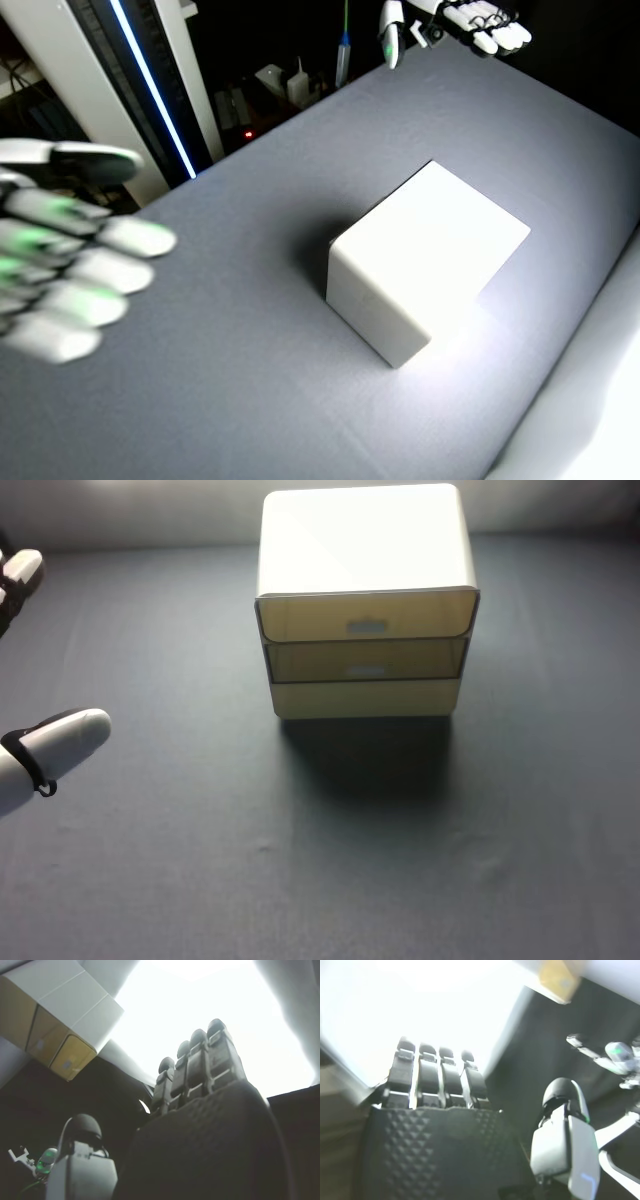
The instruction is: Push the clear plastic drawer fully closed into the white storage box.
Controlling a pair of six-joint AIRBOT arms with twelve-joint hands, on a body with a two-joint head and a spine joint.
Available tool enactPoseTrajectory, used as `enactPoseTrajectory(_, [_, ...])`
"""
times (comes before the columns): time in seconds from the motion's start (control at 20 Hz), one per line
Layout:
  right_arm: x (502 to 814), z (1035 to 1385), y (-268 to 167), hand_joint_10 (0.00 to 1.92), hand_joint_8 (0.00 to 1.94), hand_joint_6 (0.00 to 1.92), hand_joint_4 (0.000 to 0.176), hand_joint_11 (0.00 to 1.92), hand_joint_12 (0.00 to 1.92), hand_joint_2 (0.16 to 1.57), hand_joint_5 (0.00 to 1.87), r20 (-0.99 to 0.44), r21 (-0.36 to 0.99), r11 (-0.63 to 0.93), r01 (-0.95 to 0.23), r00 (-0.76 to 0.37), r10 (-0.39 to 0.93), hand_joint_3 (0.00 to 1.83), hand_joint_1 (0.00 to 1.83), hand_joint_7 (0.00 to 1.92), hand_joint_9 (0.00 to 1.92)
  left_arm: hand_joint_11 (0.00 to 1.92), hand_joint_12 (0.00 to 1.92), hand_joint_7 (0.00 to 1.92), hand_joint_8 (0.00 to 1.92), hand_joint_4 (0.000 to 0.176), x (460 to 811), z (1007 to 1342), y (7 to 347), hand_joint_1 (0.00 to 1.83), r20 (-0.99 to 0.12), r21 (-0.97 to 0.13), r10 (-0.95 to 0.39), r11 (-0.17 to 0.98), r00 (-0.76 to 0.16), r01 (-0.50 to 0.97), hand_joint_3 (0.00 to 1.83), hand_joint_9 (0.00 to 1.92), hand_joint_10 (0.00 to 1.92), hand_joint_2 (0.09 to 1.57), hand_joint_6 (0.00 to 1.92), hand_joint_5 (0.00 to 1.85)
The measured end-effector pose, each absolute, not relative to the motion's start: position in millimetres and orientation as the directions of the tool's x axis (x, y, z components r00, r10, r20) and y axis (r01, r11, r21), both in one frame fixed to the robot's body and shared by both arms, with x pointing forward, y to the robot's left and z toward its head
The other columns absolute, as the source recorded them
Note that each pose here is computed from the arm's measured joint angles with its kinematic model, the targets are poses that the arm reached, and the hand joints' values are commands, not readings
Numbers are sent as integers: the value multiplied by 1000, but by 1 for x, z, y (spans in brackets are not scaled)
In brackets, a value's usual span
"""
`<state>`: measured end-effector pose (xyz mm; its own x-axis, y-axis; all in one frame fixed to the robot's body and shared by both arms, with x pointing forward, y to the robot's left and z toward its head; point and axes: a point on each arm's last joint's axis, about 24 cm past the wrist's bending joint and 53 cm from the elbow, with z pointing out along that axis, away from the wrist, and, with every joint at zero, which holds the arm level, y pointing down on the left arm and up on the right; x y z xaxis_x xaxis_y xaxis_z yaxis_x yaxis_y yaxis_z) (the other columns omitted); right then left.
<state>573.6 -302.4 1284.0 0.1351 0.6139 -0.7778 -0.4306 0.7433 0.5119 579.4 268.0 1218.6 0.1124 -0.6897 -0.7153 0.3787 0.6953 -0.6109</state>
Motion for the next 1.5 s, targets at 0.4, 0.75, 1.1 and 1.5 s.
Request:
enactPoseTrajectory(0.4, [572,1286,-304,14,8,2,84,53,46,1098,70,-757,518,731,-444,160,633,0,0,80,75,0,0,0,0,156,580,1235,263,183,-702,-600,-700,681,133,420,0,0,0,1016,0,0])
enactPoseTrajectory(0.75, [575,1276,-305,9,9,2,94,51,68,1090,65,-754,532,728,-432,151,640,0,0,102,92,0,0,0,0,167,580,1236,260,183,-705,-594,-697,680,129,429,0,0,0,1037,0,0])
enactPoseTrajectory(1.1, [577,1269,-305,4,1,0,102,0,257,1077,41,-749,543,723,-427,144,647,0,0,83,86,0,0,0,0,150,580,1237,260,195,-708,-588,-693,684,133,432,0,0,0,1027,0,0])
enactPoseTrajectory(1.5, [578,1263,-304,2,2,0,108,0,163,1084,39,-746,551,718,-425,134,652,0,0,74,60,0,0,0,0,162,580,1232,256,202,-710,-590,-693,682,126,432,0,0,0,1013,0,0])
